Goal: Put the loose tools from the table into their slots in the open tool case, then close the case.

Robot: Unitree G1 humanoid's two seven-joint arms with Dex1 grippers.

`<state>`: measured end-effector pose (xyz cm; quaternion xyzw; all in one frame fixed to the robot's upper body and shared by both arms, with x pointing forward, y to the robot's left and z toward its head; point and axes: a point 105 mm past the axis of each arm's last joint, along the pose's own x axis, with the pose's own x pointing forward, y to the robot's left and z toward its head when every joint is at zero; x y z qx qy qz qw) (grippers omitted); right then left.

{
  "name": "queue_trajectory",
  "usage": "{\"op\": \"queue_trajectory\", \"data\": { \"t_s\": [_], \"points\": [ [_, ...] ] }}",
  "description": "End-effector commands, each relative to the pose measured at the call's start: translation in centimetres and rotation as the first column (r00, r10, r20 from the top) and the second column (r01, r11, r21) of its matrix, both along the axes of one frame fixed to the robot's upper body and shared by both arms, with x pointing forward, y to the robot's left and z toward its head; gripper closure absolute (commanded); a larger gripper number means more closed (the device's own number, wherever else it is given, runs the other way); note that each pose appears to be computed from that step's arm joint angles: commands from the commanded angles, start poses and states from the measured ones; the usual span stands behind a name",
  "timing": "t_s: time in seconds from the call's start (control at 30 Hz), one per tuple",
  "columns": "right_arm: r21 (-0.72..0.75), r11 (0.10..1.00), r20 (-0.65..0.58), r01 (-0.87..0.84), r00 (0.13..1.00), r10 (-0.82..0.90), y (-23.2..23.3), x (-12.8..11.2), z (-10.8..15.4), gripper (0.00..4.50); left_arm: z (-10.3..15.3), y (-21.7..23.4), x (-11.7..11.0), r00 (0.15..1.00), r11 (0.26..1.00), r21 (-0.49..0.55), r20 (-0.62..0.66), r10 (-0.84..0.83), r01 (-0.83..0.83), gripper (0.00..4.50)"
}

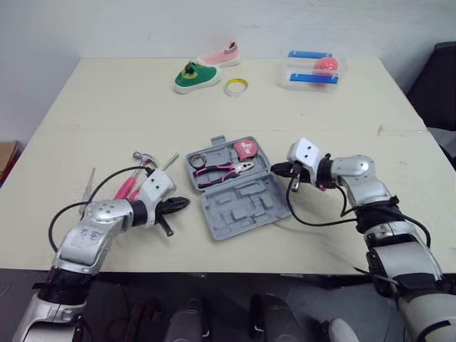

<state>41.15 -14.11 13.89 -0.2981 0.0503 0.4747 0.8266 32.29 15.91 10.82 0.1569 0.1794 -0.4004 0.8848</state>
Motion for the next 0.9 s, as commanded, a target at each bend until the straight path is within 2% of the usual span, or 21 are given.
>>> {"op": "queue_trajectory", "data": {
  "t_s": [0.03, 0.2, 0.5, 0.73, 0.9],
  "points": [
    [0.002, 1.0, 0.029, -0.028, 0.999, 0.028, 0.8, 0.3, 0.8, 4.46, 0.2, -0.4, 0.6, 1.0, 1.0, 0.021, 0.018, -0.001, 0.001, 4.5],
    [-0.002, 0.998, 0.007, -0.055, 0.998, 0.055, 1.0, 0.1, 0.5, 4.46, 0.1, -1.2, 1.2, 0.999, 1.0, 0.01, 0.031, 0.005, -0.005, 4.5],
    [0.027, 0.988, -0.054, -0.149, 0.987, 0.151, 0.6, -1.9, -0.3, 4.46, -0.8, -2.2, 2.0, 0.999, 1.0, 0.009, 0.036, -0.02, 0.019, 4.5],
    [0.047, 0.975, -0.103, -0.217, 0.97, 0.22, -0.5, -4.8, -0.6, 4.46, -0.4, -4.1, 1.0, 0.984, 0.984, 0.003, 0.038, -0.176, 0.176, 4.5],
    [0.05, 0.978, -0.138, -0.2, 0.969, 0.205, -1.5, -7.2, -1.2, 4.46, -0.8, -4.5, 0.2, 0.968, 0.969, 0.03, 0.032, -0.248, 0.247, 4.5]
  ]
}}
